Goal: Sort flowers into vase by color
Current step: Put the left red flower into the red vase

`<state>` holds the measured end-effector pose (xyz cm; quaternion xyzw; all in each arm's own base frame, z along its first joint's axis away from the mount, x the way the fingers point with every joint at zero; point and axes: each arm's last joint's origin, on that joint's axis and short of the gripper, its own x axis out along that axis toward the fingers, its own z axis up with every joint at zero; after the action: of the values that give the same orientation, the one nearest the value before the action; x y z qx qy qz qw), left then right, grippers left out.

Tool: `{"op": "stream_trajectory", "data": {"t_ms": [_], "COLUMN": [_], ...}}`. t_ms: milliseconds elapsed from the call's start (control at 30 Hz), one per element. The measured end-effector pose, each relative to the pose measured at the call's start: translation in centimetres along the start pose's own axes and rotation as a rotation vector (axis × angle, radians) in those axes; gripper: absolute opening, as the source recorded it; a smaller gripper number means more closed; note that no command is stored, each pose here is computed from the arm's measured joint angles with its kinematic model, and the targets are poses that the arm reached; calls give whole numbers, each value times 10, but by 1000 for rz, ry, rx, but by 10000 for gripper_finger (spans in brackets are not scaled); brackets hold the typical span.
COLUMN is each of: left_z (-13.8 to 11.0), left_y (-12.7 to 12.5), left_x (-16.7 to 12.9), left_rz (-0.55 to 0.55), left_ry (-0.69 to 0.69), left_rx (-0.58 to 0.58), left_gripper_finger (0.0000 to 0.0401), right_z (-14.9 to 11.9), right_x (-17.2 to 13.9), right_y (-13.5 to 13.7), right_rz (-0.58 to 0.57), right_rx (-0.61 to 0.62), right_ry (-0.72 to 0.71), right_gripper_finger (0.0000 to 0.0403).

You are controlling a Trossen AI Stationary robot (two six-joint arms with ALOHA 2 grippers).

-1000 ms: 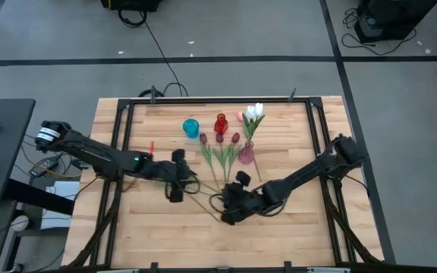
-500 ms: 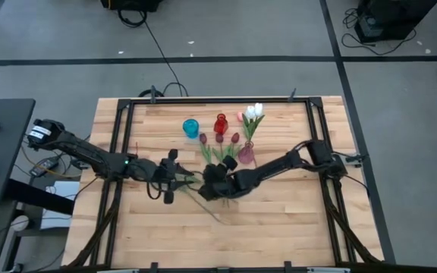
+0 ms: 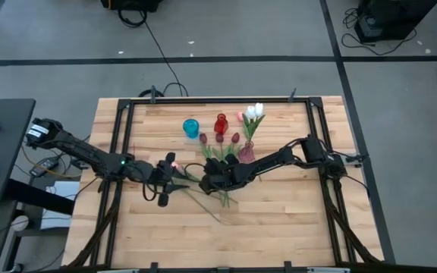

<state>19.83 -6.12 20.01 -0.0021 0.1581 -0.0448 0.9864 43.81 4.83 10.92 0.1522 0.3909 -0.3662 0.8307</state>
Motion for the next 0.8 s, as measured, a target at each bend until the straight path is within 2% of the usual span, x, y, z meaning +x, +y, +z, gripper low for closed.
{"op": "stream_trajectory", "data": {"t_ms": [100,233,300,533,800], "left_z": [-1,-1,-1,-2,-2], "left_y": [-1,-2,-2,-7,-7], "left_x": [0,0,0,-1,-1], "left_rz": [-13,-32,-39,-62,-65], "left_ry": [10,14,15,15,15], "left_rx": [-16,-38,-42,-37,-37], "left_gripper_finger": [131,131,131,131,131], "right_z": [0,0,0,1,14], "right_x": [0,1,0,-12,-62], "right_y": [-1,-2,-2,0,9], "right_rz": [3,2,0,20,107], "right_rx": [5,-1,-17,-65,-92], "right_ry": [7,19,20,22,-66], "right_gripper_finger": [113,37,14,7,7]}}
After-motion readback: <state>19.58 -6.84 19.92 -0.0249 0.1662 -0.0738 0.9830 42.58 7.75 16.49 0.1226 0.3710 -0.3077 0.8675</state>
